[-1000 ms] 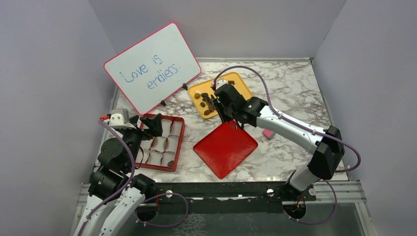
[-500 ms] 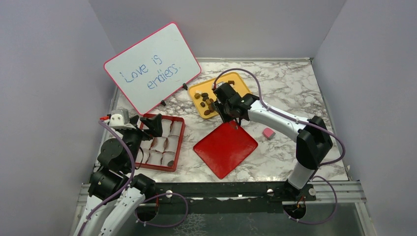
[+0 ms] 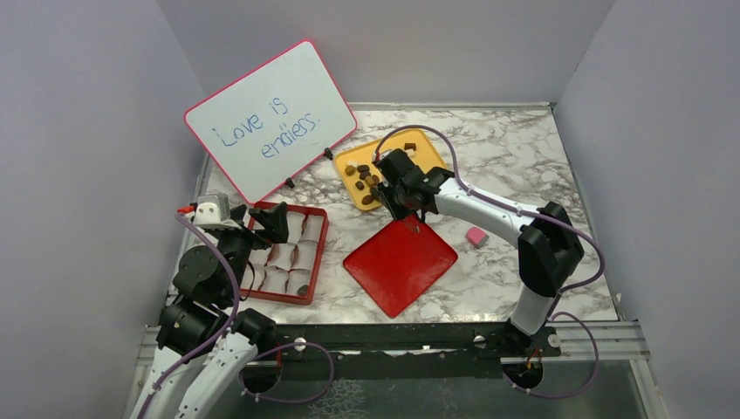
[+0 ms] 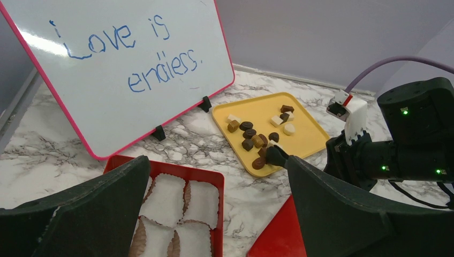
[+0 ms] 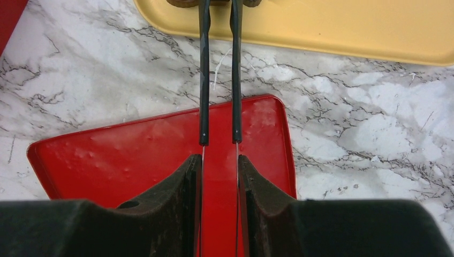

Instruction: Pack the chocolate

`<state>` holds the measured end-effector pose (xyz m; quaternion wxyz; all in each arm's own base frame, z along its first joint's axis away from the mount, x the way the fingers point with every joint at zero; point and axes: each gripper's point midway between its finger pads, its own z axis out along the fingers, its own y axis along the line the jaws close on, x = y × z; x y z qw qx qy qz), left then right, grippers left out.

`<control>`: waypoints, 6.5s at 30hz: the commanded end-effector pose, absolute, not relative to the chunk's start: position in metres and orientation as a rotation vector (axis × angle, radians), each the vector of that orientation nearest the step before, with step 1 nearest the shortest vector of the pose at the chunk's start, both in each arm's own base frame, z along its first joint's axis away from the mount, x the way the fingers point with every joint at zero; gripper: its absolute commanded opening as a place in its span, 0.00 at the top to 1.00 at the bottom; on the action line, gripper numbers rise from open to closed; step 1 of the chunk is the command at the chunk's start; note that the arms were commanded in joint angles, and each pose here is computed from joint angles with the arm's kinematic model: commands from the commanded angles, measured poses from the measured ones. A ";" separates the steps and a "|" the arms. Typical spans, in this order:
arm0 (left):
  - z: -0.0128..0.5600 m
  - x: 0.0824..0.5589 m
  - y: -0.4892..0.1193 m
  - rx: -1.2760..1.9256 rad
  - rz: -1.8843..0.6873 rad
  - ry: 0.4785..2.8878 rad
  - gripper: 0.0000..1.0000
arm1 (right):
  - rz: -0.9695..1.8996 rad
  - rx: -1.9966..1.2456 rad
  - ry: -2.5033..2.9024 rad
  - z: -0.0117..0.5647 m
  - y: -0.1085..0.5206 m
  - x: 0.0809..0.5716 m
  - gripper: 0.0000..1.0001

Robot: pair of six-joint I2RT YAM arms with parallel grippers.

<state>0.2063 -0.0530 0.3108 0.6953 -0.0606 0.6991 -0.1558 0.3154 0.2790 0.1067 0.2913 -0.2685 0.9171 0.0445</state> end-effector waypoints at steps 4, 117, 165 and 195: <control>0.314 0.206 -0.052 -0.131 -0.347 1.537 0.01 | 0.119 -0.727 2.435 0.103 0.285 0.323 0.68; 0.329 0.188 0.010 -0.380 -0.165 1.397 0.01 | 0.806 -1.522 2.108 0.126 0.471 0.111 0.76; 0.329 0.190 -0.008 -0.332 -0.262 1.411 0.01 | 0.334 -1.096 2.044 0.201 0.389 0.196 0.65; 0.304 0.207 -0.047 -0.168 -0.326 1.548 0.01 | -0.018 -0.701 2.391 0.129 0.234 0.342 0.62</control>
